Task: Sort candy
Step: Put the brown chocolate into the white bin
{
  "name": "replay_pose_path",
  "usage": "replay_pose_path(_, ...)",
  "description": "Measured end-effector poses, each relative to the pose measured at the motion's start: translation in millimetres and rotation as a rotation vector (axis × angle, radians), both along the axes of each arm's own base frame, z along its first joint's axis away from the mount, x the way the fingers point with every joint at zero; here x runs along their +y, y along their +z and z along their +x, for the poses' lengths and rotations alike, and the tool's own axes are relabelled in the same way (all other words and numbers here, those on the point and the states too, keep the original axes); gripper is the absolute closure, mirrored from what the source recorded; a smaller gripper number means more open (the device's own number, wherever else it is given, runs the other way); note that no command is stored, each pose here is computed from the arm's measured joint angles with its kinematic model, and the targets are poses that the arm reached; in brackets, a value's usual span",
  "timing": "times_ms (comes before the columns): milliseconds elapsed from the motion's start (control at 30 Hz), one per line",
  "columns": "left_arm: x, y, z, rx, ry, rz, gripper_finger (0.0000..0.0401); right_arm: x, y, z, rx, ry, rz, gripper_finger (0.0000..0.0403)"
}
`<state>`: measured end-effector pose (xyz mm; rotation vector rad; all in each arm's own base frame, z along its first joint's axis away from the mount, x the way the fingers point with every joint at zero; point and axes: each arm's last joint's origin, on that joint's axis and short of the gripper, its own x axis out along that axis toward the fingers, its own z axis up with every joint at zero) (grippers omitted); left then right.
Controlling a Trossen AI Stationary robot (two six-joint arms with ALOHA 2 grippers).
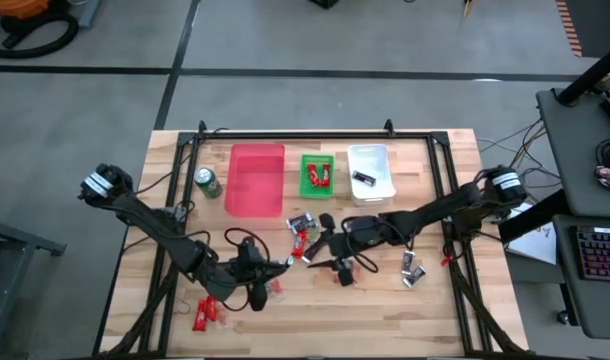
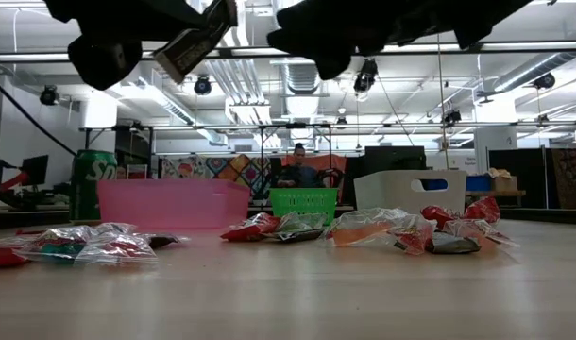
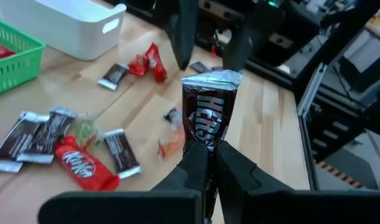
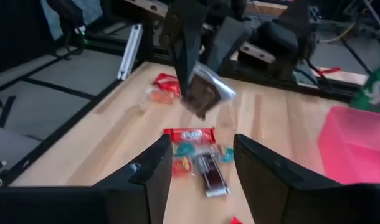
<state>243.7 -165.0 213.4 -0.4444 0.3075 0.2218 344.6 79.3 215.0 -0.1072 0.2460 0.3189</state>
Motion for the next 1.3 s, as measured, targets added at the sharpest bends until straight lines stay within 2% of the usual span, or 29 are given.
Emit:
replay_pose_path(333, -10, -15, 13, -0.048, -0.009, -0.016, 0.0401, 6, 2, 17, -0.011, 0.088, 0.020, 0.0234)
replay_pose_path(567, -10, -22, 22, -0.078, 0.005, -0.033, 0.0401, 8, 6, 19, -0.018, 0.144, 0.031, 0.0234)
replay_pose_path(867, -13, -22, 32, -0.173, -0.009, -0.019, 0.0401, 8, 4, 18, -0.008, 0.152, 0.028, 0.0240)
replay_pose_path(1033, -13, -20, 33, -0.191, -0.014, -0.011, 0.0401, 8, 3, 18, 0.001, 0.152, 0.027, 0.0274)
replay_pose_path(1300, -14, -20, 32, -0.187, -0.026, -0.006, 0.0394, 9, 2, 17, 0.013, 0.202, 0.035, 0.0369)
